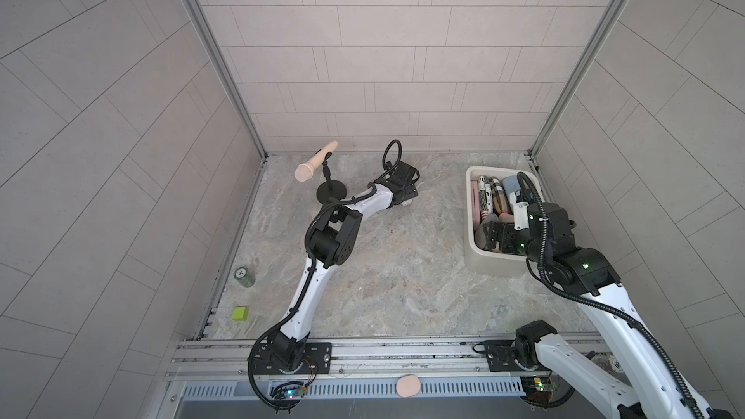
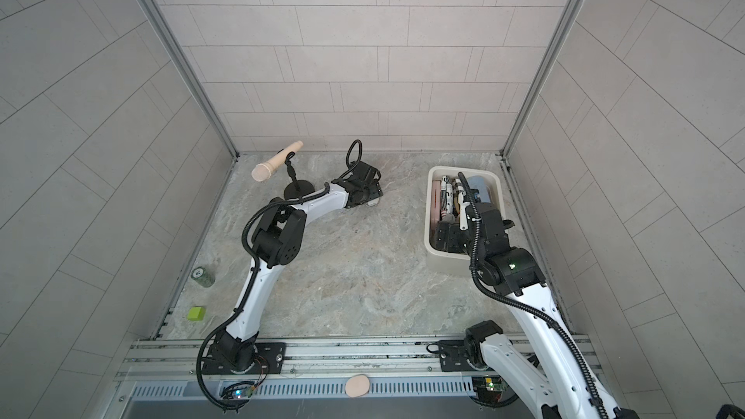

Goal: Put the glasses cases into the storage boxes
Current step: Pick up the glasses case at the center of the board.

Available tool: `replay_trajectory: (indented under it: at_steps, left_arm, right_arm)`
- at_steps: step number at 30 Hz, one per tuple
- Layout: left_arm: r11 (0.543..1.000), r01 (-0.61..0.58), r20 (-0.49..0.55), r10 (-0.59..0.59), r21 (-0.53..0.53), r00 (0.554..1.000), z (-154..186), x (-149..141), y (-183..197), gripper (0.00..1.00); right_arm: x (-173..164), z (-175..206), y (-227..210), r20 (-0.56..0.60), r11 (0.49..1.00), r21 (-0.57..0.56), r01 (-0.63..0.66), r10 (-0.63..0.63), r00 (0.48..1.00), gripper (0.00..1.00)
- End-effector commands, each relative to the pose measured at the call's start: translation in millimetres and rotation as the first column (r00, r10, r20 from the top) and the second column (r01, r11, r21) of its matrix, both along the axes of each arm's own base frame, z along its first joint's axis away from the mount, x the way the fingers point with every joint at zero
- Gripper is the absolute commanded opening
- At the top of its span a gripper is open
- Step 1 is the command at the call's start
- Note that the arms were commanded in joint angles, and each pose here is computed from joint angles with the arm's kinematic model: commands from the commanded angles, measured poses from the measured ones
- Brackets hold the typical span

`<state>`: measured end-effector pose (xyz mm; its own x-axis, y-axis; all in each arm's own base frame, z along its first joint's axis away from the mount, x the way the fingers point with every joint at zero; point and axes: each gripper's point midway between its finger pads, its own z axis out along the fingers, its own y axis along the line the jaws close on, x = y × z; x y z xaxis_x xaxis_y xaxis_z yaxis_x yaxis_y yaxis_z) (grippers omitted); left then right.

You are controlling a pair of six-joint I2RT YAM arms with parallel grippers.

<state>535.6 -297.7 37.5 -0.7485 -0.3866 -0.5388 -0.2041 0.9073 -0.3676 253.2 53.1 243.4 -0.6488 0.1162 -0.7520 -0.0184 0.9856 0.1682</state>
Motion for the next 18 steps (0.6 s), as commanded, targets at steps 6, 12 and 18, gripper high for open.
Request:
replay_trajectory:
  at_steps: [6,12,18]
  left_arm:
    - [0.996,0.045,-0.067,-0.04,0.076,0.997,-14,-5,22,0.85]
    - [0.981,0.099,-0.166,-0.071,0.167,0.984,-30,-12,34,0.82]
    - [0.96,0.163,-0.217,-0.112,0.23,0.97,-35,-21,41,0.71]
  right_arm:
    - [3,9,5,0.023,0.999,0.033,-0.006,0.005,1.0,0.95]
    - [4,10,6,0.024,0.999,0.038,-0.005,0.004,1.0,0.95]
    - [5,13,8,0.032,0.998,0.056,-0.006,0.005,0.999,0.93]
